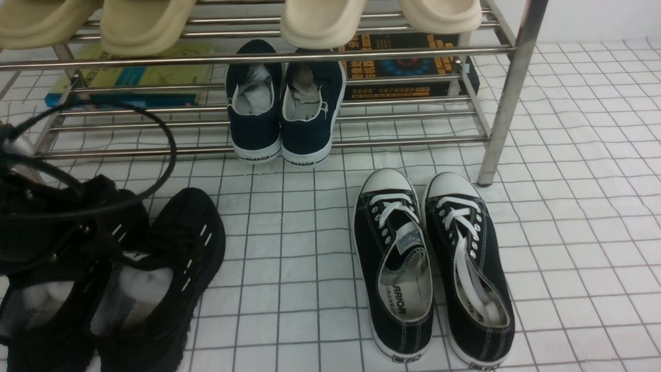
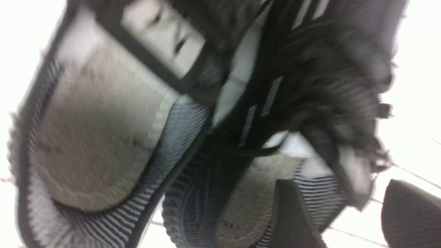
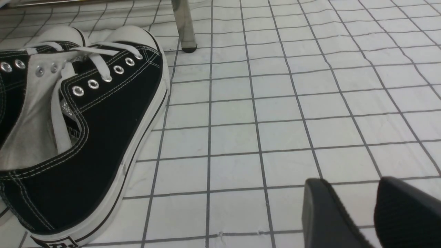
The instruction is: Take the shoes off the shelf with your hand from the white checkered tablecloth.
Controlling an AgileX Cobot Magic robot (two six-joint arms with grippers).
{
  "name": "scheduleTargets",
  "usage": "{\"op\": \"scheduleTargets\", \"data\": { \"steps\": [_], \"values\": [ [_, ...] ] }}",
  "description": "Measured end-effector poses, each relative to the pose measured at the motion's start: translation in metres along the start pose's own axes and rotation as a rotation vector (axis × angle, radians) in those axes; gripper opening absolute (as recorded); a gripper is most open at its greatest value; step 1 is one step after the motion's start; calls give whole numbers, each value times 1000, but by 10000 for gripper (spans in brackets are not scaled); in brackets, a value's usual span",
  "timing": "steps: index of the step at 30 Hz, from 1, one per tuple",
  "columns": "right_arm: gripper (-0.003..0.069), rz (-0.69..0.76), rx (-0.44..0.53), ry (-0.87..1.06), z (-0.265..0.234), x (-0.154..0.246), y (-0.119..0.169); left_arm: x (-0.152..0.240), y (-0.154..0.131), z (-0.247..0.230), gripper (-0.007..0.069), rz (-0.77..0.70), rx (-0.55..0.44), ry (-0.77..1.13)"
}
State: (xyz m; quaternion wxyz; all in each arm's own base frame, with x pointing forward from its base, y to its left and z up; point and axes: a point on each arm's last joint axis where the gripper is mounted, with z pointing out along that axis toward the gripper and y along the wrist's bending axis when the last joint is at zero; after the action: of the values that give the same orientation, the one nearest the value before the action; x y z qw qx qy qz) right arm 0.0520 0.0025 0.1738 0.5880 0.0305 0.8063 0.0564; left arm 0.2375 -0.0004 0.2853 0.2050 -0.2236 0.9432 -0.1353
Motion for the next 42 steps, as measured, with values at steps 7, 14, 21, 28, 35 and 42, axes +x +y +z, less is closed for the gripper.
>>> {"op": "scheduleTargets", "data": {
  "steps": [7, 14, 21, 28, 35, 42],
  "values": [
    [239, 0, 0, 0, 0, 0, 0, -18, -21, -81, 302, 207, -12, -123],
    [239, 0, 0, 0, 0, 0, 0, 20, -15, -145, 14, 385, -10, -272],
    [239, 0, 0, 0, 0, 0, 0, 107, 22, -139, 2, 463, 87, -460],
    [239, 0, 0, 0, 0, 0, 0, 145, 50, -86, 4, 365, 237, -727],
    [239, 0, 0, 0, 0, 0, 0, 158, 69, -46, 9, 329, 222, -779],
    [239, 0, 0, 0, 0, 0, 0, 157, 74, -40, 16, 385, 150, -787]
  ]
}}
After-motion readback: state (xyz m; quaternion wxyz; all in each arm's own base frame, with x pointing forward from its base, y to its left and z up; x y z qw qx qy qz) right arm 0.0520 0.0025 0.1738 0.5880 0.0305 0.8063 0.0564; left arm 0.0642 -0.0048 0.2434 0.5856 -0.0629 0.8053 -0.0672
